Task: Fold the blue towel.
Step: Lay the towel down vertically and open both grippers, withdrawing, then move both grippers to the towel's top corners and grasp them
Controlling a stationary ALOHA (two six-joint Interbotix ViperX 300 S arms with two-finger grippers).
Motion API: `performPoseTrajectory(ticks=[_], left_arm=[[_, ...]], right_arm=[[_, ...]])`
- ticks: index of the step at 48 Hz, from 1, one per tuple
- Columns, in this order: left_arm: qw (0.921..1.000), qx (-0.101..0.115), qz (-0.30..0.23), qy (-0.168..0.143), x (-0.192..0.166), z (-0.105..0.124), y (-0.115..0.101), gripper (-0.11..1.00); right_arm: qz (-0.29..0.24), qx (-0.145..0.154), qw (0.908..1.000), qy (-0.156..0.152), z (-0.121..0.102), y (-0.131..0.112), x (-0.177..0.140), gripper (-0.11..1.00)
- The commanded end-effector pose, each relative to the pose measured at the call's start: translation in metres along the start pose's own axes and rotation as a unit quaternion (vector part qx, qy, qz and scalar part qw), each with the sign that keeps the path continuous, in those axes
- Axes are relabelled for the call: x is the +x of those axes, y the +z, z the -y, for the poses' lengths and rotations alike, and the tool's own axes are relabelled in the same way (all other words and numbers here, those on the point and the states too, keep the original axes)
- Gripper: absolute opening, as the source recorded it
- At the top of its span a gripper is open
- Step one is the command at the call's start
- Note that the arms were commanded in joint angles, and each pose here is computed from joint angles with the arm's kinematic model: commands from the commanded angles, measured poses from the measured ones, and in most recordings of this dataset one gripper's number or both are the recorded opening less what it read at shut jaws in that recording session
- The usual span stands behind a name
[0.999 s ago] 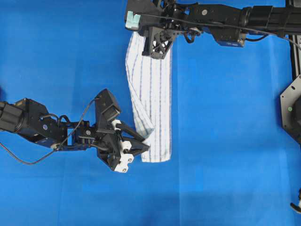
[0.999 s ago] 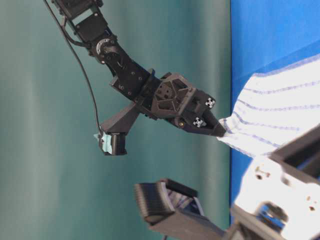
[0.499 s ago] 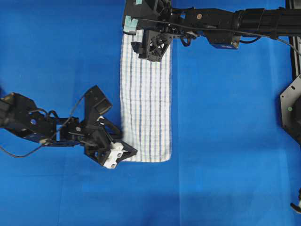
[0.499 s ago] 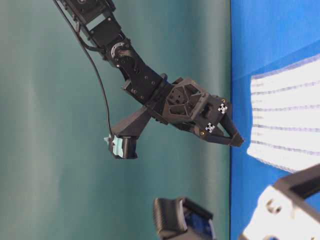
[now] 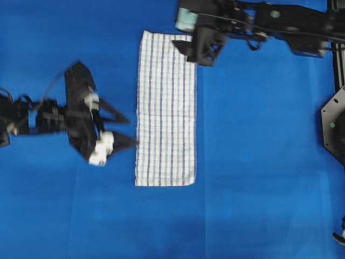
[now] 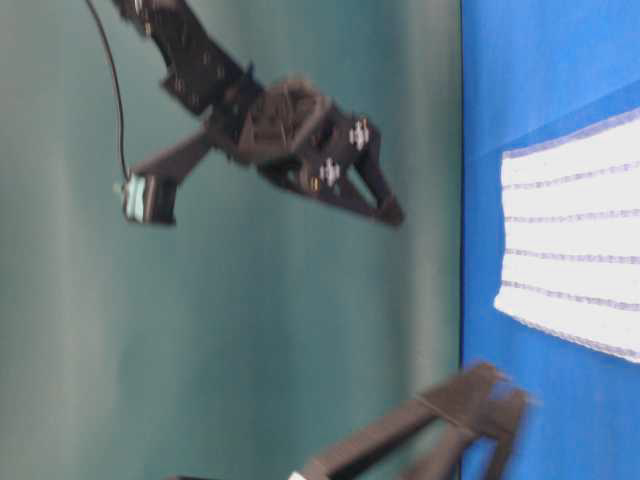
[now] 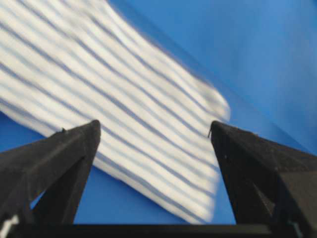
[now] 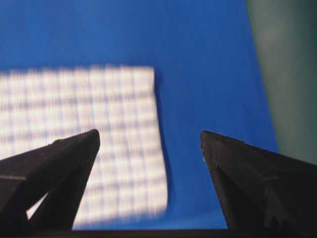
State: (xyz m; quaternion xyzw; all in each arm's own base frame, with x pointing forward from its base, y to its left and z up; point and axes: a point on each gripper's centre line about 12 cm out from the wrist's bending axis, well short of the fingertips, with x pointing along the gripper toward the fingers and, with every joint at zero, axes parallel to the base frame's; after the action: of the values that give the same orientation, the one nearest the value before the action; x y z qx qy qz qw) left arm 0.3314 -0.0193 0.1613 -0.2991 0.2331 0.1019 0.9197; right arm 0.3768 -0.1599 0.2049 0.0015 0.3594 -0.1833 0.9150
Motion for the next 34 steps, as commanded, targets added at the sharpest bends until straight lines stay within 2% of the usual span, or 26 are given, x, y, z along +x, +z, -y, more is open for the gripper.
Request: performPoseTrajectory(ticks=[1,5,11,15,19,26,34], left_arm=[[0.9992,0.022,0.028,0.016,-0.006,-0.013,0.024,0.86],[0.9966,0.055,0.042,0.046,-0.007,-0.033,0.043,0.86],[0.9899,0.093,0.059,0.089,-0.005,-0.061,0.067,0.86],[0.9813,0.137,0.07,0.117,-0.004,-0.077,0.084,0.86],[0.9765,0.143,0.081,0.138,-0.002,-0.091,0.1,0.85],[0.9665,0.172,0.086,0.171,0.001,-0.112,0.118,0.85],[0.963,0.181,0.081,0.183,0.01,-0.122,0.123,0.85]], right_arm=[[0.024,0.012,0.9996,-0.002,0.003,-0.001,-0.022,0.91],[0.025,0.027,0.9993,-0.004,0.006,-0.013,-0.03,0.91],[0.029,0.047,0.9984,-0.01,0.013,-0.025,-0.039,0.91],[0.031,0.053,0.998,-0.014,0.017,-0.029,-0.04,0.91],[0.031,0.056,0.9978,-0.017,0.02,-0.033,-0.038,0.9],[0.034,0.063,0.9972,-0.02,0.026,-0.034,-0.03,0.9],[0.034,0.064,0.9971,-0.02,0.028,-0.036,-0.021,0.9]])
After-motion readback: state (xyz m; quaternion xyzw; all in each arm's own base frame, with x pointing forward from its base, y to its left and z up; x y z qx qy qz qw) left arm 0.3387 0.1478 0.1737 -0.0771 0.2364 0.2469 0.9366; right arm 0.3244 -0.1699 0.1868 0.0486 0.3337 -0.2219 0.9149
